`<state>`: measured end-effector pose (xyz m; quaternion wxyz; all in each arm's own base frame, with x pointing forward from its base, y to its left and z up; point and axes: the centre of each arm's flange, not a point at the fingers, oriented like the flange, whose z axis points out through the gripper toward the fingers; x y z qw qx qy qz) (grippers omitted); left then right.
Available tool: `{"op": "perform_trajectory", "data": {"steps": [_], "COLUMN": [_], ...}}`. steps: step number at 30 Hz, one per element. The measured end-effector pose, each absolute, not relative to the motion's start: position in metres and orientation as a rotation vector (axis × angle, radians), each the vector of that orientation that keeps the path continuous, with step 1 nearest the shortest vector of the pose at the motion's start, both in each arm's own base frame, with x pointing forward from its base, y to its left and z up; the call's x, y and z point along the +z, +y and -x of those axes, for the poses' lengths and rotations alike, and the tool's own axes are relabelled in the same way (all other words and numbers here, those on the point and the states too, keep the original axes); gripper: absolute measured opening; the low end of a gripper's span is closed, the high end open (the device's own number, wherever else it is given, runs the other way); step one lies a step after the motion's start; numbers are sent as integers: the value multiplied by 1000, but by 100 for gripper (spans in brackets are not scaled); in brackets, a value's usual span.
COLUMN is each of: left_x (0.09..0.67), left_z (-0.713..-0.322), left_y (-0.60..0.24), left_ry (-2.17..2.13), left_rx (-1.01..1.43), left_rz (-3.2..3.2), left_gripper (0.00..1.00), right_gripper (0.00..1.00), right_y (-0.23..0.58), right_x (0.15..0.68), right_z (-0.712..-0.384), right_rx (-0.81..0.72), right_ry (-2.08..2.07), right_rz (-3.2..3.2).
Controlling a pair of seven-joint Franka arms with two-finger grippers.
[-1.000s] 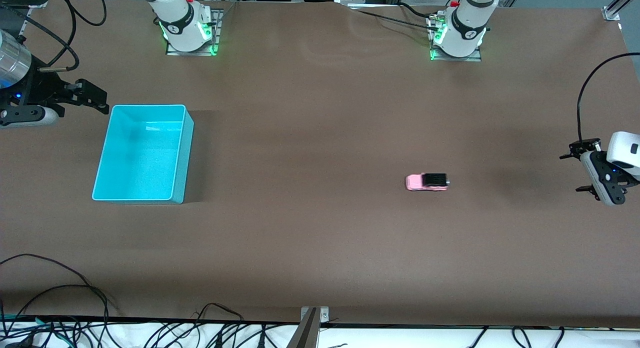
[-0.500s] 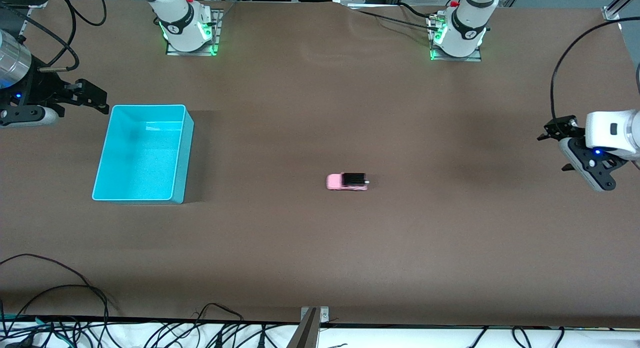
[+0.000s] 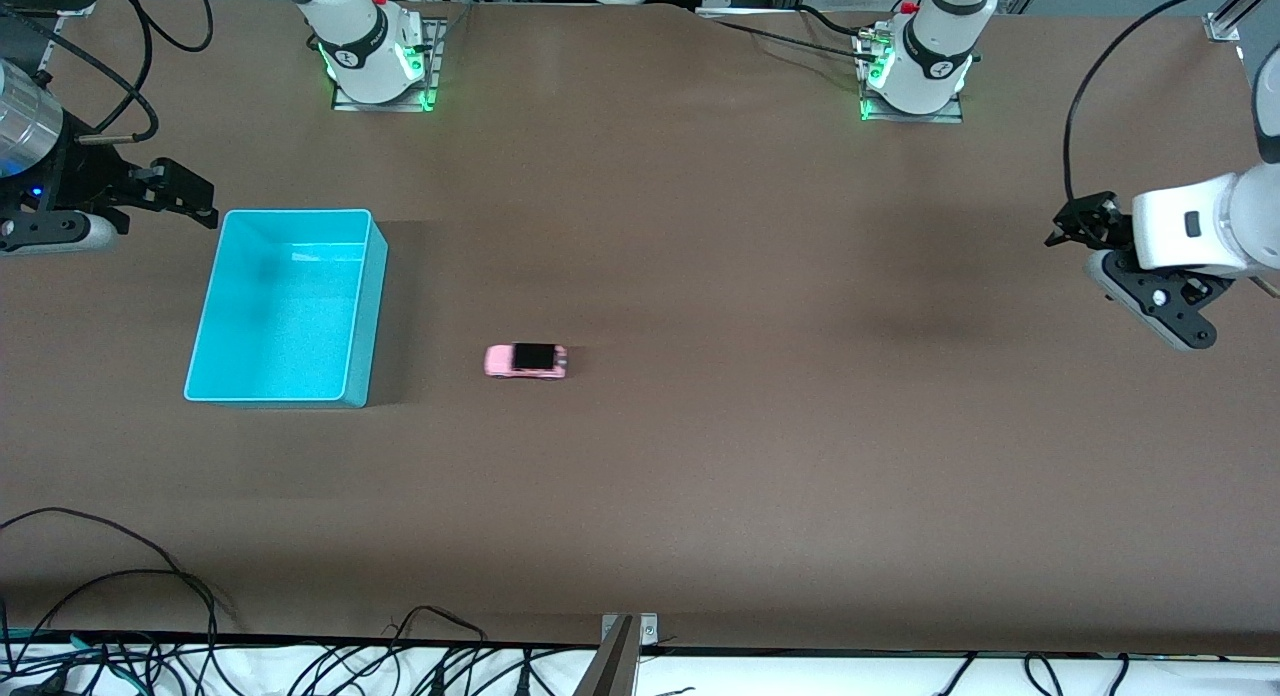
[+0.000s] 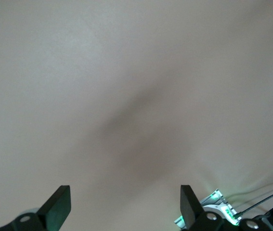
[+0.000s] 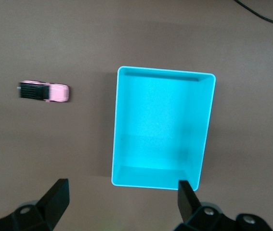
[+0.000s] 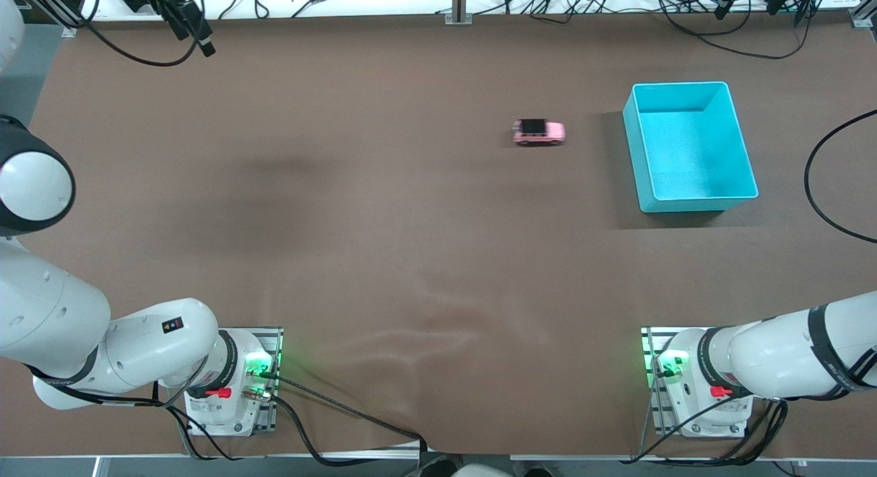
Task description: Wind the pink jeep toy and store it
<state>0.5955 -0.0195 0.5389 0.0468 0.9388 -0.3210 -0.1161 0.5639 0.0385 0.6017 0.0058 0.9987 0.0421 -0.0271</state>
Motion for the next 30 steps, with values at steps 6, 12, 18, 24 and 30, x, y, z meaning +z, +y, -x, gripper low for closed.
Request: {"op": "perform_trajectory", "data": {"steps": [6, 12, 18, 24, 30], "left_x": [548, 547, 539, 542, 548], "left_z": [-593, -602, -604, -606, -599], "left_y": [-28, 12, 28, 19, 4], "left_ry": [-892, -761, -712, -604, -409], "left_rx": [-360, -255, -229, -190, -71], "left_rz": [-2963, -2994, -3002, -3041, -3100], "left_gripper": [100, 100, 100, 100, 100], "right_gripper": [100, 100, 100, 100, 100], "right_y": [38, 38, 38, 37, 42], "right_x": [602, 602, 601, 594, 580], "right_z": [-564, -564, -564, -567, -572], "right_rx": [-85, -85, -88, -108, -144], "right_ry": [131, 131, 130, 125, 165], "right_rz": [-3126, -3126, -3126, -3123, -3116]}}
